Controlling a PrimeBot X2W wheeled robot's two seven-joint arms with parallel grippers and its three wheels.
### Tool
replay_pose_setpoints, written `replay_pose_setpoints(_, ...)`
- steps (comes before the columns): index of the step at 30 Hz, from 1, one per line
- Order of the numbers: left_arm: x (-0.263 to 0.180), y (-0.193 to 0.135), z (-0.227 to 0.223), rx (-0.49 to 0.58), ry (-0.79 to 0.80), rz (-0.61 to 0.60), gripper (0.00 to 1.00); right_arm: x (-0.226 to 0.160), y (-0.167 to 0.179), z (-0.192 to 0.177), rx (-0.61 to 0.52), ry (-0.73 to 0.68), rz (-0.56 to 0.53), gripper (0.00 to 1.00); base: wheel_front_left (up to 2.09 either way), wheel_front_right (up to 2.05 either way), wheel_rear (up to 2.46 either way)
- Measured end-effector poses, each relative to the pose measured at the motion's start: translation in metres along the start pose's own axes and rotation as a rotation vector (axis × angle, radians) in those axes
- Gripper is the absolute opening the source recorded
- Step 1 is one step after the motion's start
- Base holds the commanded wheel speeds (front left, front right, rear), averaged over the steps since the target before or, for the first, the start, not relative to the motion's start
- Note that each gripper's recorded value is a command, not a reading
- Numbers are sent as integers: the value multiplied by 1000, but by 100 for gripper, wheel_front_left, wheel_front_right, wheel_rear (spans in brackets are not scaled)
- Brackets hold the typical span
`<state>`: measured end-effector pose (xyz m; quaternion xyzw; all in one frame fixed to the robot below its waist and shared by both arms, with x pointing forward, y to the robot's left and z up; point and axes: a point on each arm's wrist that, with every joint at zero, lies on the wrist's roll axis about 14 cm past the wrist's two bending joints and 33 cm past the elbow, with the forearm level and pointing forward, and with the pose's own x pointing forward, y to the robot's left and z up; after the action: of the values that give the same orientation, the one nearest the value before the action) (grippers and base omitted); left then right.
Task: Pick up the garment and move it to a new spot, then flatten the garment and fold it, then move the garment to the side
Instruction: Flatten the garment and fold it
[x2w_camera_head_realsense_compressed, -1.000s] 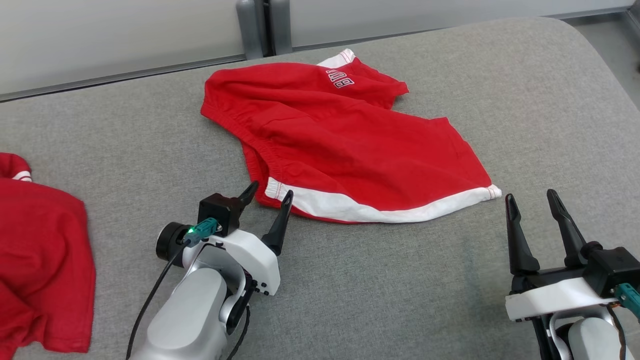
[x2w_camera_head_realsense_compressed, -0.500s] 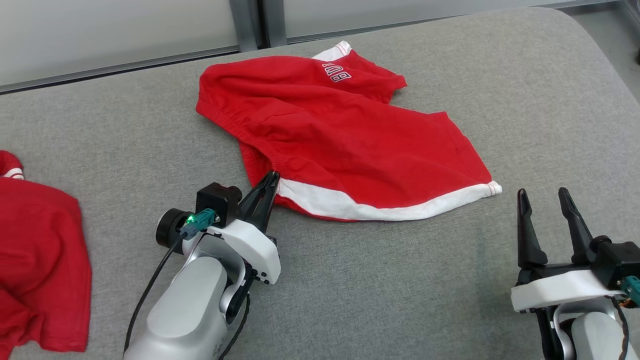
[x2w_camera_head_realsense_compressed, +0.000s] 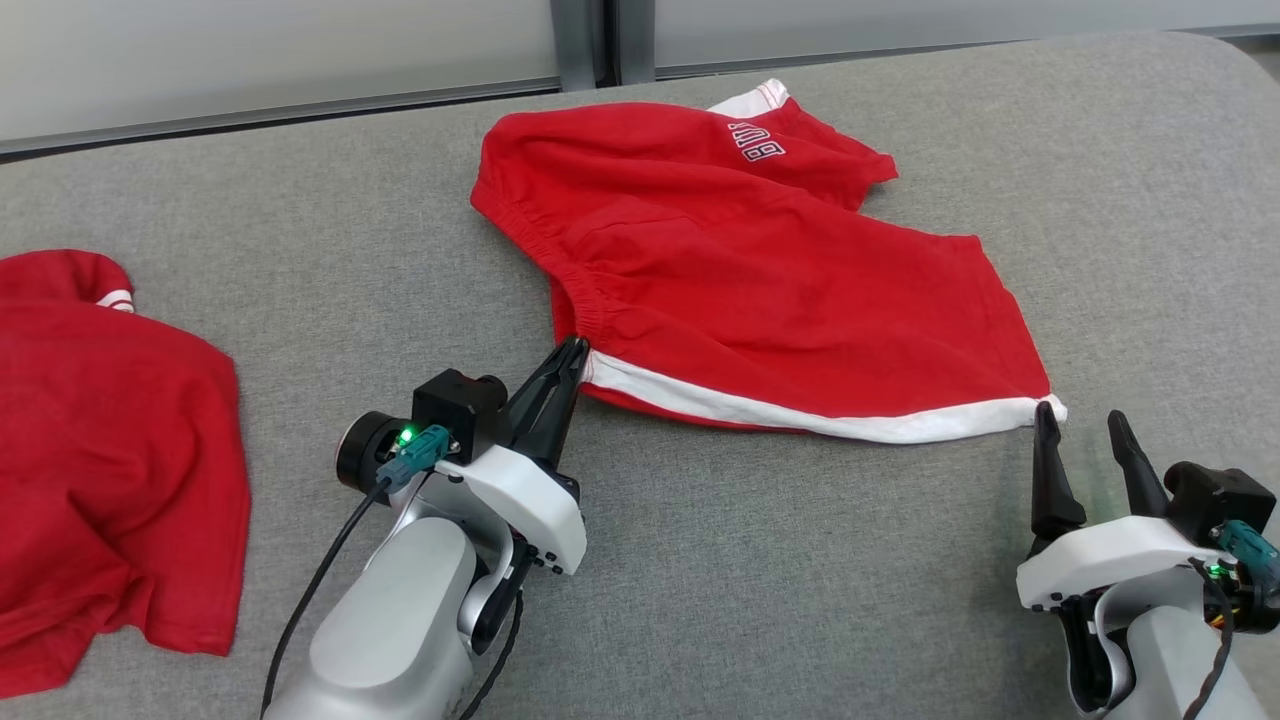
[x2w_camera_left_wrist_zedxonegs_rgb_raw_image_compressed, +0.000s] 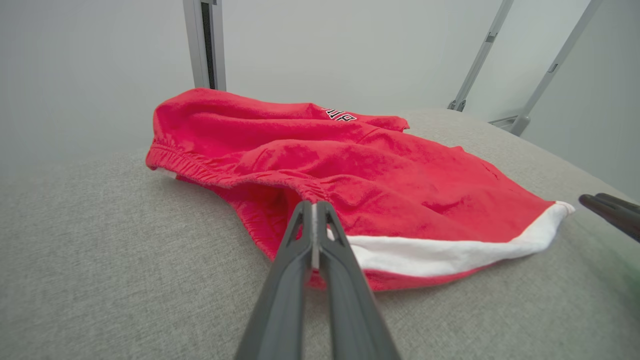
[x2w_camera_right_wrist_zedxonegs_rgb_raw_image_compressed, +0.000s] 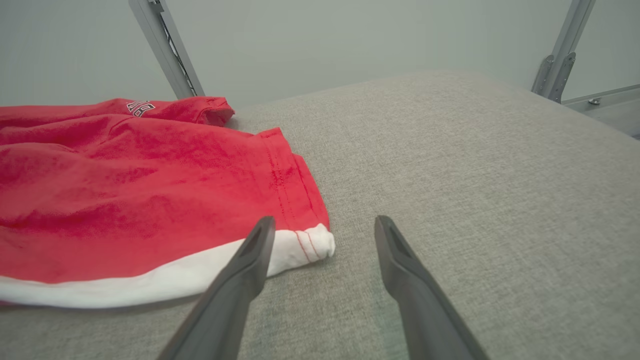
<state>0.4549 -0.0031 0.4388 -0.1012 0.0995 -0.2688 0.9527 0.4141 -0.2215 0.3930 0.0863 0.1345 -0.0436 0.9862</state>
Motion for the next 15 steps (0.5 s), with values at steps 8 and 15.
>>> replay_pose_setpoints(8,-4,-1,6,4,-23,7,0,11,6,-8,7,36,10,100,0,0,0)
replay_pose_setpoints(15,-6,1,6,6,-26,15,0,15,5,-22,2,99,7,100,0,0,0)
